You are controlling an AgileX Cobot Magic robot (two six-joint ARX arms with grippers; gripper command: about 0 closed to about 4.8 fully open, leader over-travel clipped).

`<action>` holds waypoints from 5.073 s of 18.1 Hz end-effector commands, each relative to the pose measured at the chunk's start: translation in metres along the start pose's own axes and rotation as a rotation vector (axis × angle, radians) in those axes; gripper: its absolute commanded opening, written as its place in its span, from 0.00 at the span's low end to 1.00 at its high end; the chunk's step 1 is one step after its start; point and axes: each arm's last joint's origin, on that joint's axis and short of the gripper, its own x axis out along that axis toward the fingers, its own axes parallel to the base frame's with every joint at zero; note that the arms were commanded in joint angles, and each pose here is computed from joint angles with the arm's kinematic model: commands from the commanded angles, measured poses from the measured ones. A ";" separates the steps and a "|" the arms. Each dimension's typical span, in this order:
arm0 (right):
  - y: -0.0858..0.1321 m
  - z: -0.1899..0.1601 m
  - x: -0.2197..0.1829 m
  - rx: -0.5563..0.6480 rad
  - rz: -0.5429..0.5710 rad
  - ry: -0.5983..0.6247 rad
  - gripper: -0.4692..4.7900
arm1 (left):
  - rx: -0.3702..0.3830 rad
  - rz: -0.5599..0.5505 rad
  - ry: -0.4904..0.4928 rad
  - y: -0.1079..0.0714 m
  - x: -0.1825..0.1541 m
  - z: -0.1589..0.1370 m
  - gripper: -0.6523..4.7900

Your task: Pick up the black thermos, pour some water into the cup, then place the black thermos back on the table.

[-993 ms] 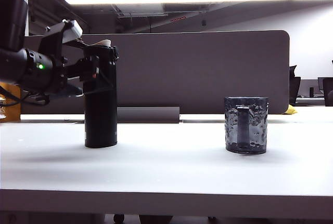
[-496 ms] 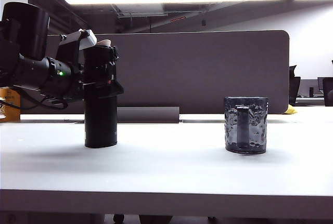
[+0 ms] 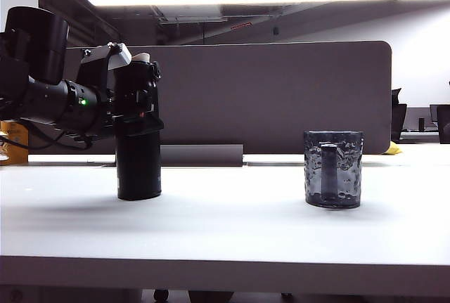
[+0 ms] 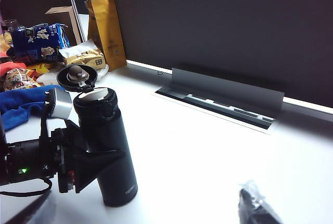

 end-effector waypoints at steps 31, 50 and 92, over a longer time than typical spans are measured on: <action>-0.035 -0.016 -0.039 -0.040 -0.195 0.306 0.07 | 1.855 0.014 -0.277 -0.155 0.106 0.118 0.11; -0.031 -0.040 -0.043 0.025 -0.083 0.444 0.07 | 2.019 0.033 -0.448 -0.142 0.111 0.138 0.11; -0.026 -0.023 -0.046 -0.095 -0.066 0.310 0.07 | 1.357 0.033 -0.234 -0.137 0.123 0.123 0.11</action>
